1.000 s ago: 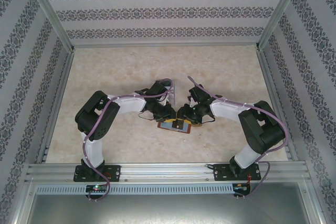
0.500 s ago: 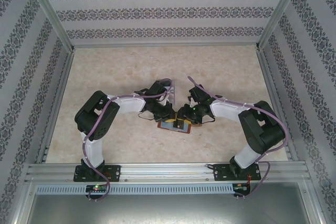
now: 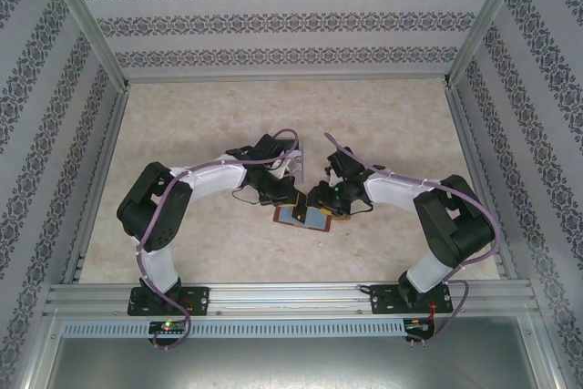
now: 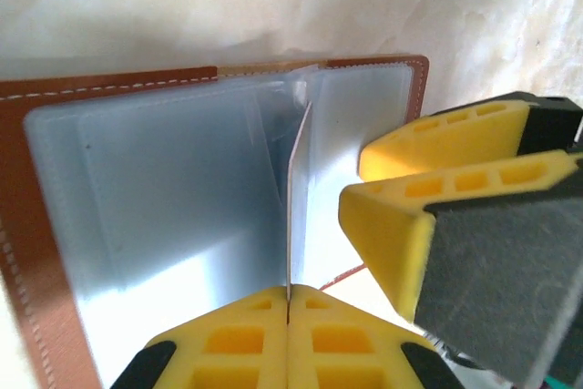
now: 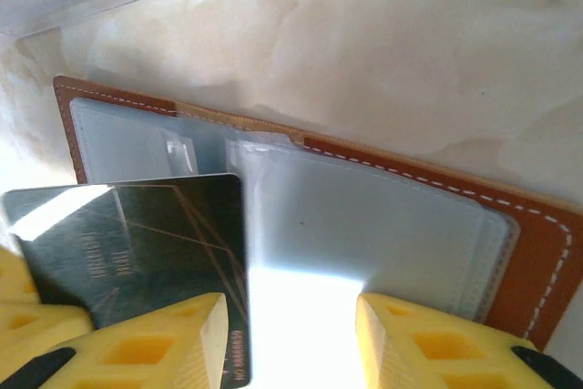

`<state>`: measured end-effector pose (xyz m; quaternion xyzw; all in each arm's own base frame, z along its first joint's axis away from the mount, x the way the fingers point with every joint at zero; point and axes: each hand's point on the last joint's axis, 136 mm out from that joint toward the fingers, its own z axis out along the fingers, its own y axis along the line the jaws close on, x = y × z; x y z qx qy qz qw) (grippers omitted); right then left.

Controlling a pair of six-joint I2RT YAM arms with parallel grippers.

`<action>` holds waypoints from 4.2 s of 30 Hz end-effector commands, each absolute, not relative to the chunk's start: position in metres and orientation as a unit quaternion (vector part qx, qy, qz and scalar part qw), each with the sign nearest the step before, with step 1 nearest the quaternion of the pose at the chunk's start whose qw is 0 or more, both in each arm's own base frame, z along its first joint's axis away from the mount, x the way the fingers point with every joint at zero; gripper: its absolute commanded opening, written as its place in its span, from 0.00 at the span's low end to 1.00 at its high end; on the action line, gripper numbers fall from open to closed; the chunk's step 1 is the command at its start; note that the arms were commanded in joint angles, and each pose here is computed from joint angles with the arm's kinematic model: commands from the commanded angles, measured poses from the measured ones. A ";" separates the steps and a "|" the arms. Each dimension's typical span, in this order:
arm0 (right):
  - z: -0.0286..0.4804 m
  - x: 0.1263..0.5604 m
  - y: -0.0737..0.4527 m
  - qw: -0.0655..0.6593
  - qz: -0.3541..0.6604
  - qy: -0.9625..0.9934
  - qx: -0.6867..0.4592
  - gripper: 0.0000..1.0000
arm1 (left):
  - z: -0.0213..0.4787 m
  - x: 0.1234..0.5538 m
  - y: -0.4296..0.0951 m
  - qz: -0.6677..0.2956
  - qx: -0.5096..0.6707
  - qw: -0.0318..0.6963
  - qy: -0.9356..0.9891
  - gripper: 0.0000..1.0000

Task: Take the credit cards out of the card holder

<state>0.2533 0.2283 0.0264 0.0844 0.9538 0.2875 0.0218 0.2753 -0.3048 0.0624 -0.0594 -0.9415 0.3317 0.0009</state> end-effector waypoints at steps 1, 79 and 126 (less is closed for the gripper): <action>0.024 0.248 0.220 0.020 0.260 0.962 0.084 0.44 | 0.076 0.275 -0.290 0.303 -0.103 -0.011 -0.947 0.01; 0.051 0.262 0.171 0.062 0.238 0.962 0.118 0.44 | 0.114 0.447 -0.253 -0.028 -0.678 -0.101 -0.727 0.10; 0.020 0.257 0.232 0.008 0.262 0.962 0.073 0.42 | 0.142 0.377 -0.221 0.016 -0.572 -0.125 -0.810 0.28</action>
